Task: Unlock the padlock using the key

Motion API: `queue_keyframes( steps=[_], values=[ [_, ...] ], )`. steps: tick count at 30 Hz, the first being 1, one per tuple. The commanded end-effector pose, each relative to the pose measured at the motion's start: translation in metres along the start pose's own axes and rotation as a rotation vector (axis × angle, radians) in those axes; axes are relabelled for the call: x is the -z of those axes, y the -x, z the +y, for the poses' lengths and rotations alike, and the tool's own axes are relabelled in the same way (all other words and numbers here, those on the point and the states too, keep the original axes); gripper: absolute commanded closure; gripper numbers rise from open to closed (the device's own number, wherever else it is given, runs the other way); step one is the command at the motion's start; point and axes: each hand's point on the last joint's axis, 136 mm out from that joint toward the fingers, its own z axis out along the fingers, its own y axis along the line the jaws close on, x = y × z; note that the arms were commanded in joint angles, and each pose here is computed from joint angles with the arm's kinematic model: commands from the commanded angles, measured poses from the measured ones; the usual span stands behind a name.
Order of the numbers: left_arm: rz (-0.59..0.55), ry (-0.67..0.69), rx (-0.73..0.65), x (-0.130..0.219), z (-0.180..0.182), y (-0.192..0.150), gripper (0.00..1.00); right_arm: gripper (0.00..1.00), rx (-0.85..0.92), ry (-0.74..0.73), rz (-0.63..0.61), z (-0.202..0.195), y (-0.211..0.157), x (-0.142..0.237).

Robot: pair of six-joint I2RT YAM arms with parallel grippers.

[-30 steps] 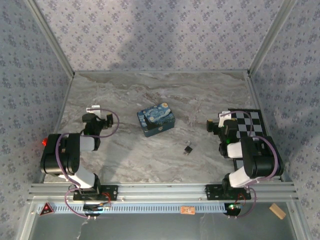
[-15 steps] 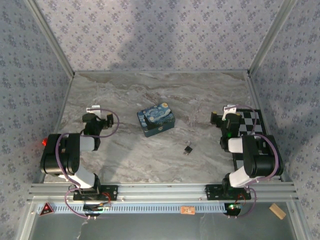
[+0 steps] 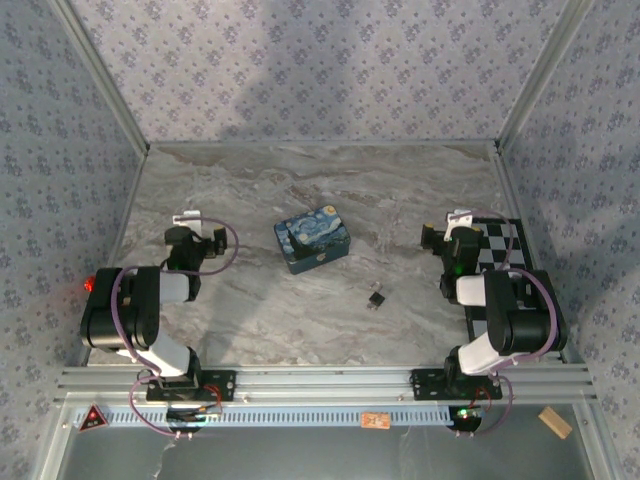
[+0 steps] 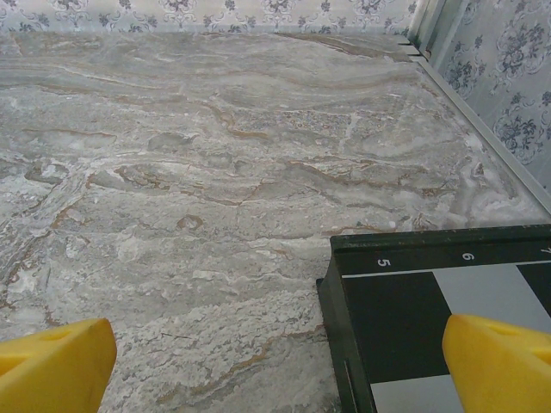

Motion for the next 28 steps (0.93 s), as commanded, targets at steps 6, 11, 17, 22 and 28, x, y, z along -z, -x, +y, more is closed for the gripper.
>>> queue_keyframes(
  steps=[6, 11, 17, 22, 28],
  values=[
    [-0.037, -0.009, 0.012, -0.0004, -0.0005, 0.0138, 0.0, 0.01, -0.013, -0.021, 0.002, -0.0031, 0.0005, -0.0018],
    [-0.037, -0.01, 0.012, -0.0004, -0.0009, 0.0137, 0.0, 0.01, -0.012, -0.021, 0.001, -0.0032, 0.0008, -0.0018],
    [-0.038, -0.01, 0.012, -0.0002, -0.001, 0.014, 0.0, 0.01, -0.013, -0.022, 0.0, -0.0034, 0.0009, -0.0018],
    [-0.039, -0.011, 0.012, -0.0003, -0.0012, 0.0145, 0.0, 0.01, -0.014, 0.001, 0.011, -0.001, 0.0006, -0.0033],
    [-0.039, -0.011, 0.011, -0.0002, -0.0011, 0.0143, 0.0, 0.01, -0.007, 0.006, 0.007, 0.0007, 0.0004, -0.0026]
  ],
)
